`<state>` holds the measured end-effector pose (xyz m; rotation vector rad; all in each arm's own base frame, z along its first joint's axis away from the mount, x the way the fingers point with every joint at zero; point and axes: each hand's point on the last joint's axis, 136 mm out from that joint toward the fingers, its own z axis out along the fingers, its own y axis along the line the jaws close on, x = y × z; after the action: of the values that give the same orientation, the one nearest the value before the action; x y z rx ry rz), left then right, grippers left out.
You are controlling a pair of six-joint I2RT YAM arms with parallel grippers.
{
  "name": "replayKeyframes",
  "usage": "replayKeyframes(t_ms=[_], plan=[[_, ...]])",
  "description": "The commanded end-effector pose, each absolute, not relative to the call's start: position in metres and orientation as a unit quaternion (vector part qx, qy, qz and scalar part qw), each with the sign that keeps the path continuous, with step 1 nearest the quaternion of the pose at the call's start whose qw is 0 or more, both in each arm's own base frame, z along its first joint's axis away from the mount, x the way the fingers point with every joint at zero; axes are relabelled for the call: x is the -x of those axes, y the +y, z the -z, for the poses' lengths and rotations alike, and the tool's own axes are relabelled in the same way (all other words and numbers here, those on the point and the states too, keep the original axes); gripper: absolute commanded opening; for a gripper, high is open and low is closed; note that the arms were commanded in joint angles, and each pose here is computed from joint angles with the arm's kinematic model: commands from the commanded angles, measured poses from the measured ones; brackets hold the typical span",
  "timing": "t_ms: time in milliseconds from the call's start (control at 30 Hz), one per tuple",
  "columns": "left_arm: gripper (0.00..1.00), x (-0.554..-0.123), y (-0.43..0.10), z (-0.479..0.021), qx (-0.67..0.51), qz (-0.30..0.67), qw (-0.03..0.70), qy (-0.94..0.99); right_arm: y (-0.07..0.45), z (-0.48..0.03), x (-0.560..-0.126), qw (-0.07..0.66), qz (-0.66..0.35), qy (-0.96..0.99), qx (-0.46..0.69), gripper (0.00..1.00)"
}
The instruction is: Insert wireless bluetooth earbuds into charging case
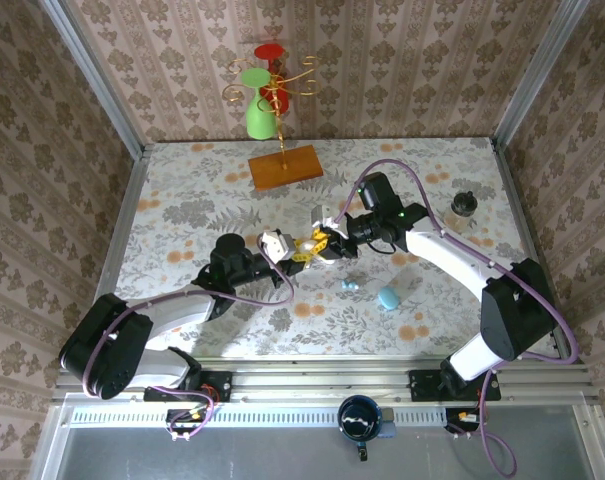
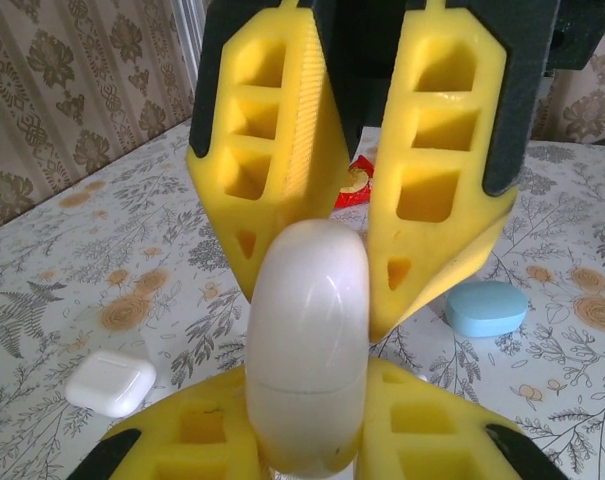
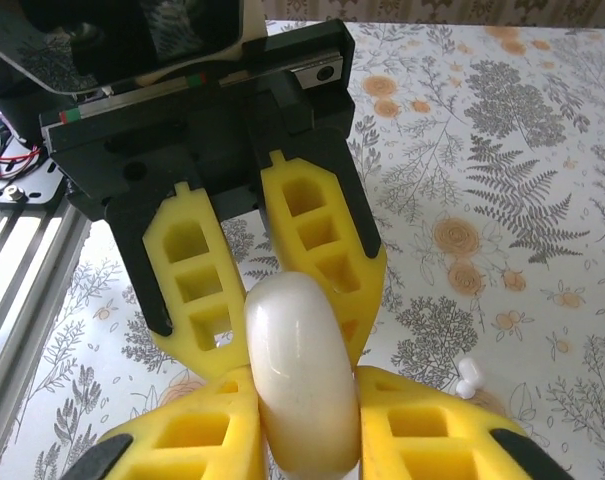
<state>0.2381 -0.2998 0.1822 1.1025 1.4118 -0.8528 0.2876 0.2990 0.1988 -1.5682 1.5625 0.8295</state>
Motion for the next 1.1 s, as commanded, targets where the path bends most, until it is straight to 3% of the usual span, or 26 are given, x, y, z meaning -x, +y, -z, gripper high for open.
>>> replayKeyframes(t_ms=[0, 33, 133, 267, 433, 600, 733, 1067], plan=[[0.20, -0.242, -0.304, -0.205, -0.453, 0.363, 0.571, 0.581, 0.303, -0.206, -0.283, 0.371, -0.348, 0.609, 0.609, 0.22], [0.26, -0.246, -0.302, -0.206, -0.445, 0.359, 0.575, 0.585, 0.303, -0.205, -0.284, 0.372, -0.349, 0.612, 0.604, 0.22], [0.60, -0.260, -0.294, -0.210, -0.410, 0.345, 0.592, 0.602, 0.300, -0.207, -0.293, 0.383, -0.350, 0.632, 0.575, 0.19], [0.80, -0.283, -0.276, -0.218, -0.352, 0.343, 0.600, 0.631, 0.291, -0.215, -0.320, 0.396, -0.345, 0.690, 0.497, 0.17], [0.88, -0.317, -0.242, -0.217, -0.245, 0.360, 0.582, 0.687, 0.272, -0.222, -0.352, 0.432, -0.352, 0.750, 0.356, 0.17], [0.93, -0.343, -0.210, -0.193, -0.180, 0.299, 0.557, 0.754, 0.234, -0.210, -0.386, 0.445, -0.308, 0.824, 0.171, 0.16], [1.00, -0.353, -0.197, -0.176, -0.172, 0.244, 0.531, 0.793, 0.201, -0.182, -0.403, 0.413, -0.288, 0.863, 0.047, 0.15], [1.00, -0.355, -0.193, -0.155, -0.182, 0.217, 0.497, 0.820, 0.154, -0.096, -0.429, 0.324, -0.267, 0.902, -0.099, 0.15]])
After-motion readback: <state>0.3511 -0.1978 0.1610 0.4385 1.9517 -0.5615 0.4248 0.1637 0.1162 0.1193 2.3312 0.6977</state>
